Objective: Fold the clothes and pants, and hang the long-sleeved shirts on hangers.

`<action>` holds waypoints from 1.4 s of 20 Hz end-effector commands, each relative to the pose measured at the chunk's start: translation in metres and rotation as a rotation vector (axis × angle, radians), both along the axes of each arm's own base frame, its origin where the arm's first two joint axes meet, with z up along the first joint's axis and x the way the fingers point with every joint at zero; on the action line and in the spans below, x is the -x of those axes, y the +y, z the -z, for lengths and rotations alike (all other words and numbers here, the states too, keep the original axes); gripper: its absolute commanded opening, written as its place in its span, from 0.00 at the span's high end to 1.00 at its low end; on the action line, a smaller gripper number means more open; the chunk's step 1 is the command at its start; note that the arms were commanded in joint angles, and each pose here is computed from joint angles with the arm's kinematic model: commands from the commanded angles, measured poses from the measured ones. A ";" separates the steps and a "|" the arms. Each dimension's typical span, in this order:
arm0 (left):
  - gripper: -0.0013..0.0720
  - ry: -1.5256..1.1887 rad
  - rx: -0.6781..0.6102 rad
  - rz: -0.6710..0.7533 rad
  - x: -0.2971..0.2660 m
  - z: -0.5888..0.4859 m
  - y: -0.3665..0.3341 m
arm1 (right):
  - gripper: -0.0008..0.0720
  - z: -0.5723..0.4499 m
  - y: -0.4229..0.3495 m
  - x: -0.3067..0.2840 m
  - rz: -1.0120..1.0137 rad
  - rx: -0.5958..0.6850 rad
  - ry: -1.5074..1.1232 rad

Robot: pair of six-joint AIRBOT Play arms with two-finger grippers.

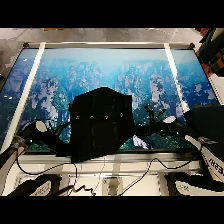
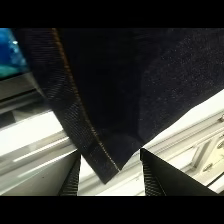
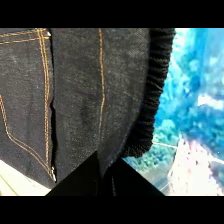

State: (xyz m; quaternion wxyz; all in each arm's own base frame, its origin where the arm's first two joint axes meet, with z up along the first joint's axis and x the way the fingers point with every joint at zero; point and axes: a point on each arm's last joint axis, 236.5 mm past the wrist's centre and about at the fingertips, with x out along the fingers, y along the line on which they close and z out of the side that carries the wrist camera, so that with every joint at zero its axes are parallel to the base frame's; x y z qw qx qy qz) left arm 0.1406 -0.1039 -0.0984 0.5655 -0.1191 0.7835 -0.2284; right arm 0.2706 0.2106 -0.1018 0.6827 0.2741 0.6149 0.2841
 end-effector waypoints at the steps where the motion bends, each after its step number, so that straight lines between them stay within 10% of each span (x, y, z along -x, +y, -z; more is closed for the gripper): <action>1: 0.44 -0.035 0.034 0.014 0.001 0.008 -0.006 | 0.93 -0.002 0.002 0.001 0.001 -0.011 0.005; 5: 0.44 -0.038 0.023 0.024 0.010 0.019 -0.003 | 0.93 -0.007 0.005 0.000 -0.014 -0.026 0.003; 7: 0.78 -0.039 0.029 0.037 0.011 0.019 -0.003 | 0.93 -0.017 0.008 -0.010 -0.020 -0.035 -0.026; 11: 0.95 -0.046 0.033 0.038 0.010 0.019 -0.004 | 0.93 -0.047 0.018 -0.032 -0.056 -0.072 -0.098; 20: 0.95 -0.378 0.297 0.055 -0.102 -0.102 -0.048 | 0.94 -0.178 0.011 -0.078 -0.215 0.027 -0.532; 28: 0.95 -1.255 0.434 -0.082 -0.180 -0.407 -0.022 | 0.93 -0.393 0.005 -0.039 -0.090 -0.059 -0.976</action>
